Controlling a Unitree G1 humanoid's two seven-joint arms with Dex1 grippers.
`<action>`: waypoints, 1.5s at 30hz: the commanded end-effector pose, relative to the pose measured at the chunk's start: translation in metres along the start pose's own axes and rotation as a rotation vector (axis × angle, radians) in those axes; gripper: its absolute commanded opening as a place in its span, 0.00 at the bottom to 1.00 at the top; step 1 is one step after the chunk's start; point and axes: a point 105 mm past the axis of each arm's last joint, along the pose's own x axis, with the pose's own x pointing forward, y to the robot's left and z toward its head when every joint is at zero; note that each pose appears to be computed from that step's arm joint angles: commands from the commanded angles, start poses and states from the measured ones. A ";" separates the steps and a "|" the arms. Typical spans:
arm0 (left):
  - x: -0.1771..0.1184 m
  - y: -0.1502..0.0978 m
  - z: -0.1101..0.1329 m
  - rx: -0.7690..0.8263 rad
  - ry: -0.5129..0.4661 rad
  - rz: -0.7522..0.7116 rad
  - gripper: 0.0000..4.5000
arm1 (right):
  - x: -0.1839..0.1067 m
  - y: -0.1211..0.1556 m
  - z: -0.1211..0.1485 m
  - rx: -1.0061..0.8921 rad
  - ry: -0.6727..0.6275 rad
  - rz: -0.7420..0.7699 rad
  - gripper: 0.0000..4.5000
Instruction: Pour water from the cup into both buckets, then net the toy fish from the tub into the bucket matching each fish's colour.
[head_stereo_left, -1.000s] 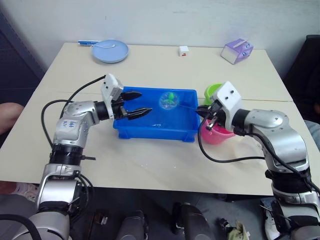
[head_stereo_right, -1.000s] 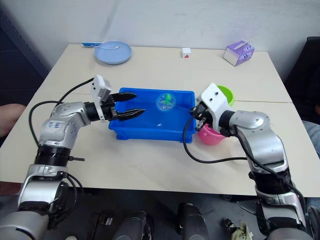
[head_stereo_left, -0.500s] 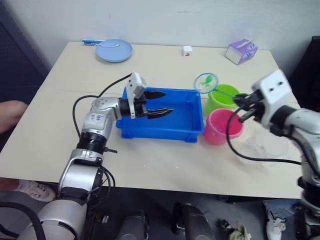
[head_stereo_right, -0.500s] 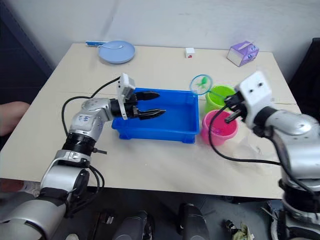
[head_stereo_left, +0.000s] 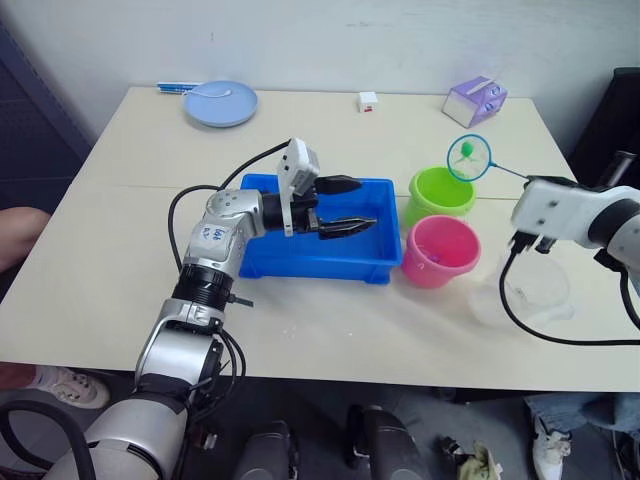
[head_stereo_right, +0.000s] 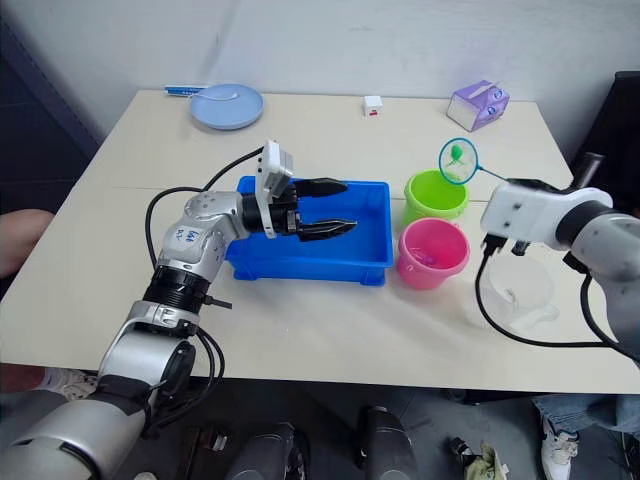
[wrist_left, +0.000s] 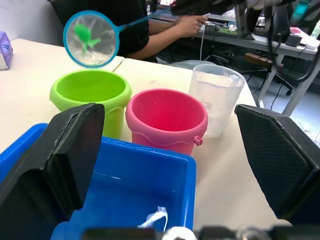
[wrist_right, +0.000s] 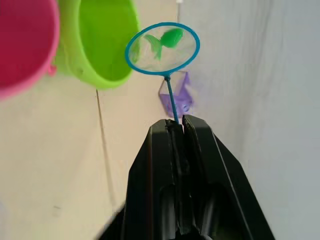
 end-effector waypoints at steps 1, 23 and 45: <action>-0.005 0.002 0.014 0.045 -0.022 0.012 1.00 | -0.001 -0.012 -0.001 -0.197 -0.014 -0.069 0.17; -0.125 -0.048 0.004 -0.063 0.253 -0.044 1.00 | -0.044 0.002 0.137 1.165 -0.834 0.413 0.17; -0.177 -0.066 -0.019 -0.149 0.385 0.243 1.00 | -0.023 0.102 0.170 0.997 -0.772 0.621 0.98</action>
